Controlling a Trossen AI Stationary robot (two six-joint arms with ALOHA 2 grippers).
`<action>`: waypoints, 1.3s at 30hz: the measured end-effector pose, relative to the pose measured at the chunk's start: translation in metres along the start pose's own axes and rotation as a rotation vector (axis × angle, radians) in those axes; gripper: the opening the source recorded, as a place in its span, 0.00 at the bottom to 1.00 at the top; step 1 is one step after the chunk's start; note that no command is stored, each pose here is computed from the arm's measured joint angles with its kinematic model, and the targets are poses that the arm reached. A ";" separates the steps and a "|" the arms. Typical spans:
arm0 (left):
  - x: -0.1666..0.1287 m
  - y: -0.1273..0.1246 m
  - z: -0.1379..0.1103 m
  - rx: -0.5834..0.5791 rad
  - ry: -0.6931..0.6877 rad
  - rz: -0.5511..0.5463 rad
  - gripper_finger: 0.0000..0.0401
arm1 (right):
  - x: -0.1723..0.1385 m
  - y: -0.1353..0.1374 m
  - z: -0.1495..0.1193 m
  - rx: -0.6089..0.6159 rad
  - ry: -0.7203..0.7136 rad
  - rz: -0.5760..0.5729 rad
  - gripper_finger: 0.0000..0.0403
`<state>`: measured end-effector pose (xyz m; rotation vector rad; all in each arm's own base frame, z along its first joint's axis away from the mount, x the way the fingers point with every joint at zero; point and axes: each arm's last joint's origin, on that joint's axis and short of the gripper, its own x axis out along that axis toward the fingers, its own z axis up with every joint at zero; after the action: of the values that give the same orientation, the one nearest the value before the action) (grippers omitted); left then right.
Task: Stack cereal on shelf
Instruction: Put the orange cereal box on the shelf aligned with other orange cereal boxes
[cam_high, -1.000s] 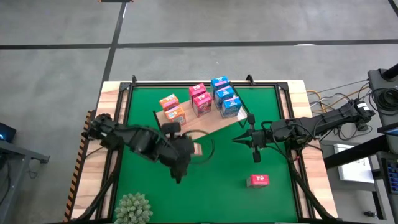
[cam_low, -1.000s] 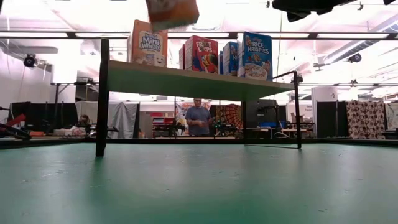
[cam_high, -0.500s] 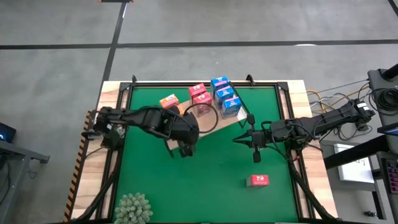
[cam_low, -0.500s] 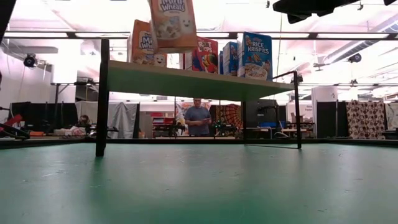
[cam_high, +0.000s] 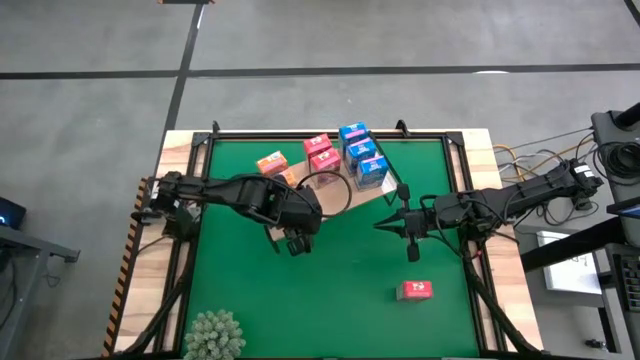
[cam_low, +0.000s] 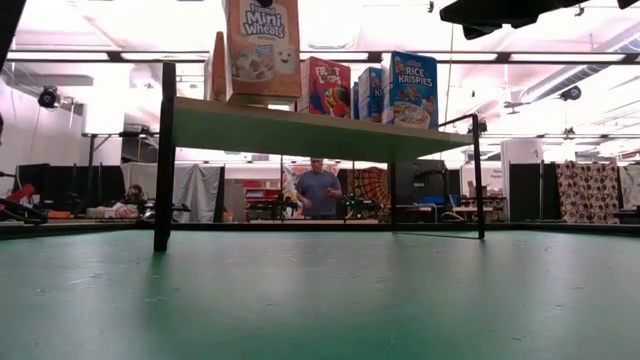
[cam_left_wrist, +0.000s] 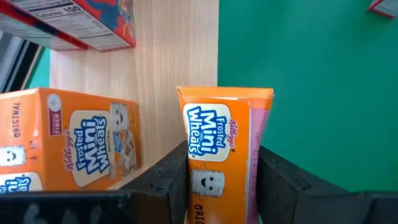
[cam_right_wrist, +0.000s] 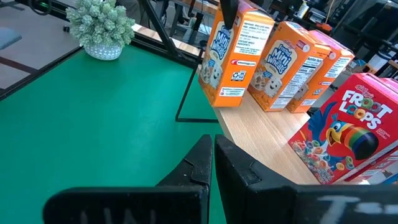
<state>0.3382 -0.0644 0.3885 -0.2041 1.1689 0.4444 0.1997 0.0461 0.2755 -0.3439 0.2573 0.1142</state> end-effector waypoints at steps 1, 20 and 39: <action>0.000 0.000 0.000 -0.001 0.000 0.002 0.32 | 0.000 0.000 0.000 0.000 0.000 0.000 0.02; 0.002 0.011 0.005 -0.015 -0.003 0.021 0.32 | 0.000 0.000 0.000 0.000 0.000 0.000 0.02; 0.003 0.013 0.007 0.022 -0.016 0.047 0.45 | 0.000 0.000 0.000 -0.001 0.000 0.000 0.02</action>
<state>0.3390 -0.0492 0.3891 -0.1539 1.1647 0.4731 0.1997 0.0461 0.2755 -0.3447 0.2573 0.1143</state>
